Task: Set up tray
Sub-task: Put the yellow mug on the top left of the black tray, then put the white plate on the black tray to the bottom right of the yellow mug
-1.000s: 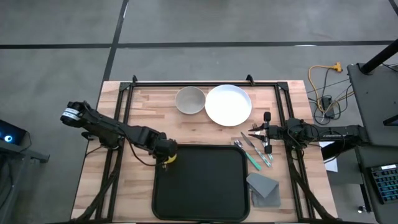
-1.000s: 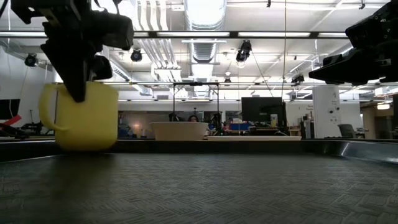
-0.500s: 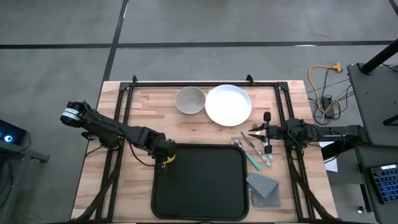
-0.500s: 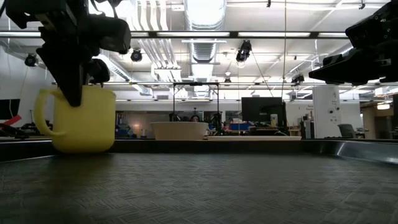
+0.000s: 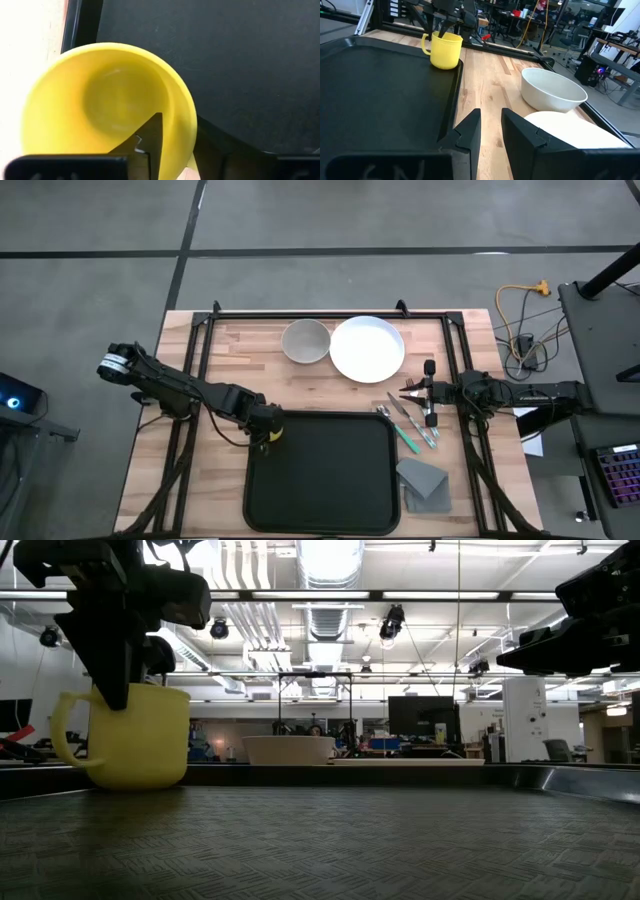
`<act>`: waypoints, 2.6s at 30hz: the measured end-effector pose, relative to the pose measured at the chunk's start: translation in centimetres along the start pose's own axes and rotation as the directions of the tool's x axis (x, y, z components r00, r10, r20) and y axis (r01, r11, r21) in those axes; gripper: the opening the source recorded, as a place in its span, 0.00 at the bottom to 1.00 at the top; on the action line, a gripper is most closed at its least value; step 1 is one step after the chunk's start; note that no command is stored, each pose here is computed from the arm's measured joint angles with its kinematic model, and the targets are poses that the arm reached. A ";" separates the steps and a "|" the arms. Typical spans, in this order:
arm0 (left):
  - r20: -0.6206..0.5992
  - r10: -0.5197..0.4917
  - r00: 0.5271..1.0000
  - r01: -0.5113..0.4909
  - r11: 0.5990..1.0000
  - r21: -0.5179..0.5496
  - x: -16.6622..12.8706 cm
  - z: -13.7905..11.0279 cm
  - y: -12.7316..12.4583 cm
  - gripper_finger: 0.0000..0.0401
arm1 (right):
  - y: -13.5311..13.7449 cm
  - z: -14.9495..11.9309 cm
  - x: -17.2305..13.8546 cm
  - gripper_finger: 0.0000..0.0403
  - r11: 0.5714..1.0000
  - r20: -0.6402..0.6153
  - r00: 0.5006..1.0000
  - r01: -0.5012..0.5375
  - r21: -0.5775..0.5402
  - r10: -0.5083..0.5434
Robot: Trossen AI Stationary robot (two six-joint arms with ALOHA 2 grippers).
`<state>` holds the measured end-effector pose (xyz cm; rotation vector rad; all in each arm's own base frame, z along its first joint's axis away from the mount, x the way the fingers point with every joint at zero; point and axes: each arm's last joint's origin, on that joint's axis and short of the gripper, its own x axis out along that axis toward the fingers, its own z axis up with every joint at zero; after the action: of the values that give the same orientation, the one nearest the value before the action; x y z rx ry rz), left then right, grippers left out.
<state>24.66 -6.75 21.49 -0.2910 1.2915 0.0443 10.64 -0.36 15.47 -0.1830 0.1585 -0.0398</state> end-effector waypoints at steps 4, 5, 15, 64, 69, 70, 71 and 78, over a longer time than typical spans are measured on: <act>0.008 -0.005 1.000 0.005 1.000 0.001 -0.2 0.2 -0.1 0.23 | 0.0 0.0 0.0 0.17 1.000 0.000 1.000 0.000 0.000 0.000; 0.015 -0.008 1.000 0.008 1.000 0.001 -0.4 0.3 -0.2 0.23 | 0.0 0.0 0.0 0.17 1.000 0.000 1.000 0.000 0.000 0.000; 0.083 -0.045 0.995 0.045 0.999 0.007 -2.1 1.7 -1.1 0.24 | 0.0 0.0 0.0 0.17 1.000 0.000 1.000 0.000 0.000 0.000; 0.710 -0.341 0.617 -0.152 0.833 0.532 -5.5 -4.6 3.2 0.24 | 0.0 0.0 0.0 0.17 1.000 0.000 1.000 0.000 0.000 0.000; 0.759 -0.297 0.579 -0.134 0.884 0.448 -5.2 -5.9 5.1 0.24 | 0.0 0.0 0.0 0.17 1.000 0.000 1.000 0.000 0.000 0.000; 0.772 -0.292 0.565 -0.128 0.893 0.431 -5.3 -6.1 5.4 0.24 | 0.0 0.0 0.0 0.17 1.000 0.000 1.000 -0.001 0.000 0.001; 0.785 -0.290 0.548 -0.124 0.899 0.419 -5.4 -6.3 5.6 0.24 | 0.0 0.0 0.0 0.17 1.000 0.000 1.000 -0.001 -0.002 0.001; 0.846 -0.323 0.425 -0.139 0.900 0.413 -5.0 -7.7 6.3 0.24 | 0.0 0.0 0.0 0.17 1.000 0.000 1.000 0.000 -0.001 0.000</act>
<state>14.82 -1.87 23.20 0.0752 0.1311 -0.1709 10.64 -0.37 15.47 -0.1838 0.1582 -0.0398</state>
